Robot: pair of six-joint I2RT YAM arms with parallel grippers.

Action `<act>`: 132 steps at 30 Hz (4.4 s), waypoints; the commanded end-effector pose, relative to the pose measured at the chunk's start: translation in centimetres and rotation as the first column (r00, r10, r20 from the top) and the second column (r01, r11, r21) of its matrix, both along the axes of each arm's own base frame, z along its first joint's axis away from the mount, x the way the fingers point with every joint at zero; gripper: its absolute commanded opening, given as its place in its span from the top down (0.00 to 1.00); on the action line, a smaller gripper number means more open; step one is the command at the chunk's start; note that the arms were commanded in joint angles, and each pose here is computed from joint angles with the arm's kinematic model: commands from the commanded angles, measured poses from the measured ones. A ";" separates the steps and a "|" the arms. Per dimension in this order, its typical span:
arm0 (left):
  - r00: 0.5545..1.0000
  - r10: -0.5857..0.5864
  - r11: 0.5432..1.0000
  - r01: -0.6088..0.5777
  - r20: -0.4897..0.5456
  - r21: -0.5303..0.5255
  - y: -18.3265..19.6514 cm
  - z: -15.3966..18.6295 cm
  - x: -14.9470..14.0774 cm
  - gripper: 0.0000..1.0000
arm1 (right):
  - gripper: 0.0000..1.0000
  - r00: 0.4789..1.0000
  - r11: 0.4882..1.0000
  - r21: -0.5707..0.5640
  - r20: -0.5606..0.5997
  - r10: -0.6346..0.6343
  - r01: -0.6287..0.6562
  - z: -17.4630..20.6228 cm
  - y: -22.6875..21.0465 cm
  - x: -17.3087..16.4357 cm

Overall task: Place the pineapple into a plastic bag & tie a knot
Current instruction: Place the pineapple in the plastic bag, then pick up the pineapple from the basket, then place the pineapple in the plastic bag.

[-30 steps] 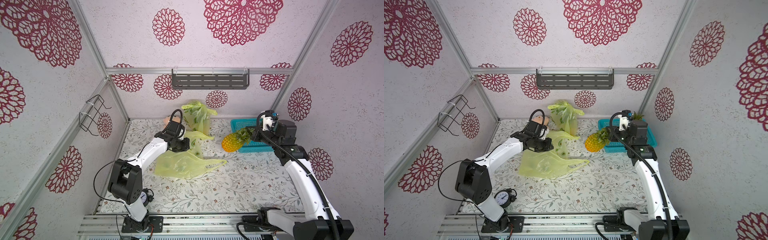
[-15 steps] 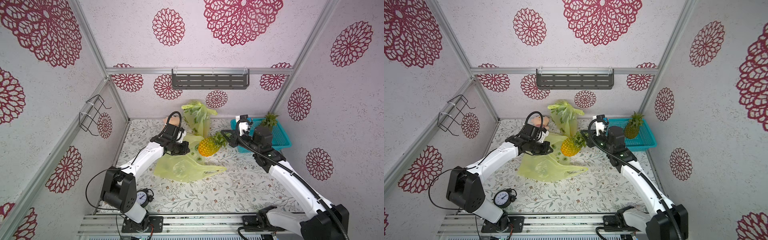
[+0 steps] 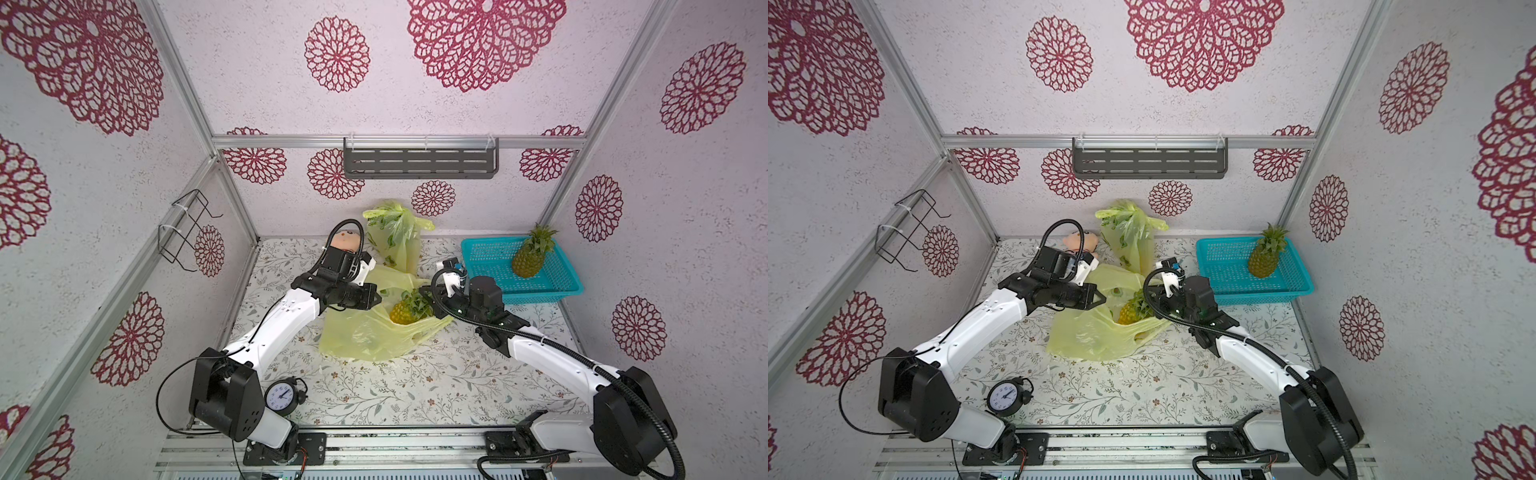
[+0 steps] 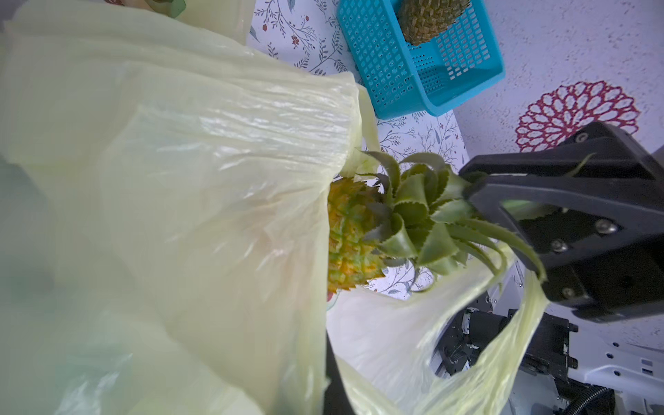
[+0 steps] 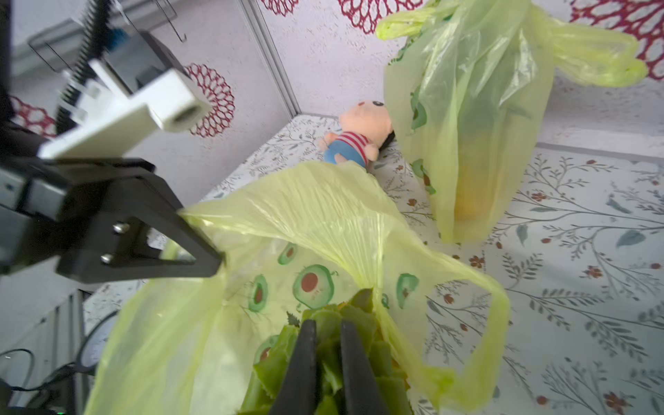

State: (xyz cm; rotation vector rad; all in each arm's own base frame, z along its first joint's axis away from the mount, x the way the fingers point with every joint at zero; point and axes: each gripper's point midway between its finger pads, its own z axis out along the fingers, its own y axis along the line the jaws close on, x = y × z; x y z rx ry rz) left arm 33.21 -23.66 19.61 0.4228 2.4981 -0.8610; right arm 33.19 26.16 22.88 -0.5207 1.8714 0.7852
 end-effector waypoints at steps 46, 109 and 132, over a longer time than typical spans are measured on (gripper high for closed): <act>0.995 0.036 0.995 -0.027 -0.094 0.092 -0.2 -4.4 3.1 1.00 | 0.07 0.778 0.784 -0.175 -0.120 -0.617 0.595 4.8 -18.6 10.2; 0.997 0.034 0.999 -0.032 -0.075 0.031 -0.9 -3.6 3.3 1.00 | 1.00 0.588 0.584 -0.081 0.167 -0.791 0.808 18.5 -29.9 17.6; 0.997 0.059 0.998 -0.059 -0.044 0.016 -0.7 -3.5 3.5 1.00 | 1.00 0.946 0.944 0.075 -0.085 -0.314 0.320 12.6 -11.8 5.6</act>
